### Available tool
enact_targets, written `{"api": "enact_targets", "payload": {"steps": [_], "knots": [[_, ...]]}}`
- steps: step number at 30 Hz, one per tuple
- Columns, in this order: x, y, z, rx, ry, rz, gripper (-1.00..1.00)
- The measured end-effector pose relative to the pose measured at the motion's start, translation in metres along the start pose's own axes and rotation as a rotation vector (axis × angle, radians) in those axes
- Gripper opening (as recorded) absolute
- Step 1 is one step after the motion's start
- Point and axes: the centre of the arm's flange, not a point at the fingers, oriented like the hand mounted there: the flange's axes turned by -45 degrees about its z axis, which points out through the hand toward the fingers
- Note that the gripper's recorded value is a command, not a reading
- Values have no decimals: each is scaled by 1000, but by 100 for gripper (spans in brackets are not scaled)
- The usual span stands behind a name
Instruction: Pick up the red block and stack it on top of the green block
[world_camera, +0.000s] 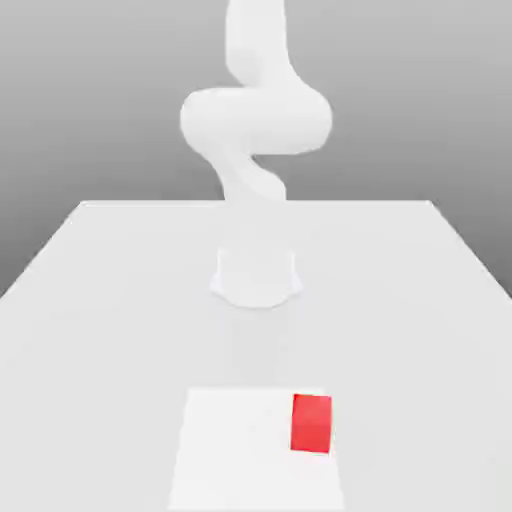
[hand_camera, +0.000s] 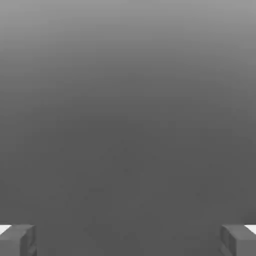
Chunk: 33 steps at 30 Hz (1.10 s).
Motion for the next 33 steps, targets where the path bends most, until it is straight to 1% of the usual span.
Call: {"api": "enact_targets", "payload": {"steps": [5, 10, 15, 19, 21, 26, 27, 33], "knots": [[-36, -15, 120, 16, -182, 34, 0], [-98, -31, 219, 10, -356, 60, 0], [-181, -43, 295, -16, -527, 78, 0], [-257, -50, 338, -51, -660, 85, 0], [-285, -50, 354, -65, -699, 88, 0], [-324, -48, 393, -70, -712, 91, 0], [-329, -48, 398, -70, -712, 91, -100], [-331, -48, 400, -70, -711, 91, -100]]}}
